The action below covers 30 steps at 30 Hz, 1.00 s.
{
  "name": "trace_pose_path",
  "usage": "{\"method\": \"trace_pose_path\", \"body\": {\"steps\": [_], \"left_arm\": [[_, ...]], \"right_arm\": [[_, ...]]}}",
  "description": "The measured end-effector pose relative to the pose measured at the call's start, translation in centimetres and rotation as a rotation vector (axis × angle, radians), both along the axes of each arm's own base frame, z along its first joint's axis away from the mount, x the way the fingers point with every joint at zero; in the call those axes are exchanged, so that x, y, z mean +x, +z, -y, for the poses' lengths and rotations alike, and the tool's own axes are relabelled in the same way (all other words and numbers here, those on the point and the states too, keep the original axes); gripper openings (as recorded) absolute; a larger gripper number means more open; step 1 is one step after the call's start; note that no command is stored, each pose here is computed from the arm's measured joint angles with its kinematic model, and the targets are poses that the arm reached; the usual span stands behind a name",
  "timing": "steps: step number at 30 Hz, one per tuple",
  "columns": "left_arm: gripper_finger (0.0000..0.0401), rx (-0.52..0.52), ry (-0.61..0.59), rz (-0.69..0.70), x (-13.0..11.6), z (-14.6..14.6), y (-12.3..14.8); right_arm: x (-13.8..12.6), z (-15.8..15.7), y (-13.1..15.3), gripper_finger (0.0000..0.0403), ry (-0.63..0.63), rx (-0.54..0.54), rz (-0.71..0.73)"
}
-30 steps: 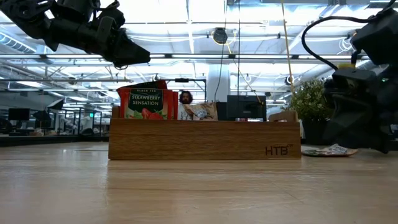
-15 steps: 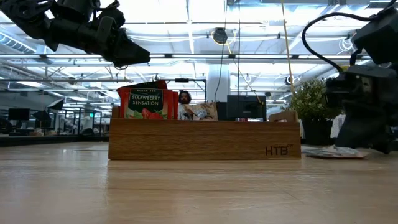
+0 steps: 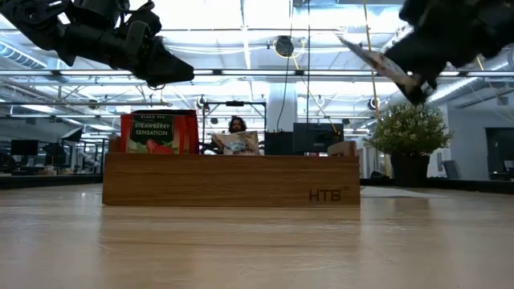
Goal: Pick & Place Tea
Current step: Put the brown tea bag into the middle section of the wooden organizer
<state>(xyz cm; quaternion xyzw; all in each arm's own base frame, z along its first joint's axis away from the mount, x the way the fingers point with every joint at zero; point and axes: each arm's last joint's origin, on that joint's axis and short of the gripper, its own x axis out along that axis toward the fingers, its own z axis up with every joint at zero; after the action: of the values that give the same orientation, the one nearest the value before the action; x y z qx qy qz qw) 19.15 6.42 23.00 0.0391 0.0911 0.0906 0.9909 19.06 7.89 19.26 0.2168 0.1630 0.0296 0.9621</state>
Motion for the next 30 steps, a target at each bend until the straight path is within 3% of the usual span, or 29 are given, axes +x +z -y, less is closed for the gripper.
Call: {"method": "trace_pose_path", "body": {"steps": [4, 12, 18, 22, 25, 30], "left_arm": [[0.0175, 0.0, 0.0, 0.0, 0.0, 0.0, 0.0], [0.0175, 0.0, 0.0, 0.0, 0.0, 0.0, 0.0], [0.0175, 0.0, 0.001, 0.0, 0.0, 0.0, 0.0], [0.0175, 0.016, 0.0, 0.038, 0.1, 0.0, 0.4], [0.0175, 0.009, 0.004, 0.116, 0.1, 0.0, 1.1], [0.0175, -0.168, 0.018, 0.252, 0.3, 0.0, 2.0]], "right_arm": [[0.8, -0.5, 0.9, 0.0, -0.047, -0.18, 0.046], [3.6, 0.4, -1.5, 0.0, -0.277, -0.547, 0.042], [6.1, 2.4, -1.6, 0.0, -0.472, -0.744, 0.198], [6.8, 4.0, -1.3, 0.0, -0.558, -0.834, 0.272], [7.2, 5.5, -1.2, 0.0, -0.535, -0.825, 0.338], [9.3, 7.9, -1.0, 0.0, -0.5, -0.792, 0.388]]}}
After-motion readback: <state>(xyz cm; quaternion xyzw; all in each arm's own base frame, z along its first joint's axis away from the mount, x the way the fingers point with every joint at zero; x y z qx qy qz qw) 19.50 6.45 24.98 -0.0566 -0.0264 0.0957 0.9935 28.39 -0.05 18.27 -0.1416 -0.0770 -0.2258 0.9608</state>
